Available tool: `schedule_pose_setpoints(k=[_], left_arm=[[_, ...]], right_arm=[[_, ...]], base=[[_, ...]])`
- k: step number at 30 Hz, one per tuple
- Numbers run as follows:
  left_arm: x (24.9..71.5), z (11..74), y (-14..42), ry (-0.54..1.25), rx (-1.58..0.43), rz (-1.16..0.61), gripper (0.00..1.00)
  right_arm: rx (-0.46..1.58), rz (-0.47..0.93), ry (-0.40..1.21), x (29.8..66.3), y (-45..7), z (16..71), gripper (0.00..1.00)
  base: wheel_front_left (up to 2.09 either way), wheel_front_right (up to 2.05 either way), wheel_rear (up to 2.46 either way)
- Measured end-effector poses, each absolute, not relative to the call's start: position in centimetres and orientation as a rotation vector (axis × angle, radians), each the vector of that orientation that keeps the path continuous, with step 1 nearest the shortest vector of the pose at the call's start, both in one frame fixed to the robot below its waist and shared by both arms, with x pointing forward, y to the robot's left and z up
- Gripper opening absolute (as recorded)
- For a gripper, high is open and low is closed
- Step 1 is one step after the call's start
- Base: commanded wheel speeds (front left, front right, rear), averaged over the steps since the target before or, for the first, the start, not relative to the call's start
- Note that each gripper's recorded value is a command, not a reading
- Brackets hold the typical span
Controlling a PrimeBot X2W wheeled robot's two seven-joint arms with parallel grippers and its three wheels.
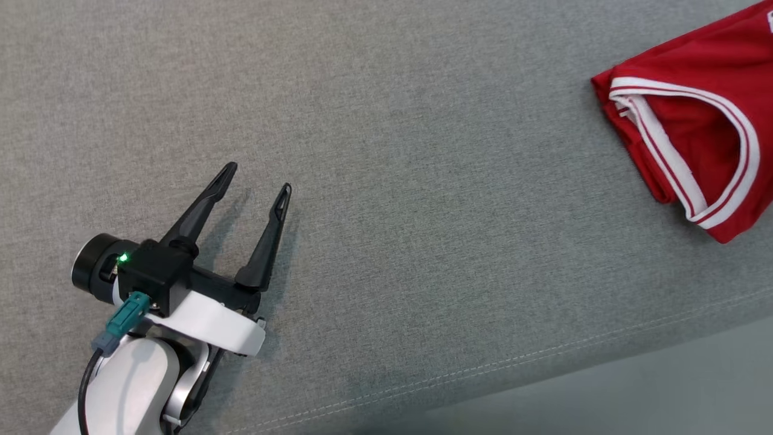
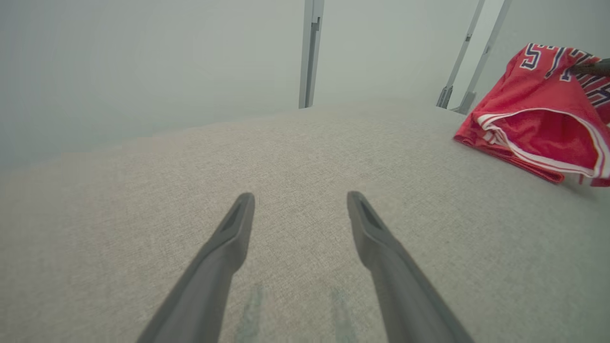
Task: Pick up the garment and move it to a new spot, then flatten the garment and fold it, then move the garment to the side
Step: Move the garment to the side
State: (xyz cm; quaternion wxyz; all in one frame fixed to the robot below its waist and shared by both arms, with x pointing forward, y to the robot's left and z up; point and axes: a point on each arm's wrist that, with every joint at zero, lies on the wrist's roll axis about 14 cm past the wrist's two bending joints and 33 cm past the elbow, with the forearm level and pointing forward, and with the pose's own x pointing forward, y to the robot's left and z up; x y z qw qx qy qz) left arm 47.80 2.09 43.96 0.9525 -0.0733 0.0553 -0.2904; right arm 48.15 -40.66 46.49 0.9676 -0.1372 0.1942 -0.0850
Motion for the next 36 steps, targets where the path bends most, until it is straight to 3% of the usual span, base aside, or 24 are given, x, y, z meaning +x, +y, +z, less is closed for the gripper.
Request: schedule_pose_setpoints(k=[1, 12, 16, 20, 25, 36], left_arm=[[47.9, 43.5, 2.2, 0.124, -0.146, -0.594, 1.00], [48.3, 41.4, 2.0, 0.164, -0.149, -0.617, 1.00], [48.2, 42.3, 2.2, 0.143, -0.134, -0.612, 1.00], [48.1, 43.8, 3.2, 0.113, -0.120, -0.572, 1.00], [47.1, 45.6, 5.3, 0.086, -0.112, -0.498, 1.00], [45.2, 49.9, 13.0, -0.010, -0.094, -0.248, 1.00]], right_arm=[[-0.268, -0.194, 0.403, 48.2, -41.2, 45.9, 1.00], [-0.259, -0.262, 0.447, 48.6, -42.3, 41.8, 1.00], [-0.251, -0.226, 0.286, 50.7, -40.8, 45.8, 1.00], [-0.224, -0.133, -0.037, 53.3, -35.9, 54.4, 1.00], [-0.149, -0.058, -0.181, 50.0, -29.9, 56.0, 1.00], [-0.002, 0.027, -0.216, 45.4, -22.1, 55.3, 1.00]], base=[[0.00, 0.00, 0.00], [0.00, 0.00, 0.00], [0.00, 0.00, 0.00], [0.00, 0.00, 0.00], [0.00, 0.00, 0.00], [0.00, 0.00, 0.00]])
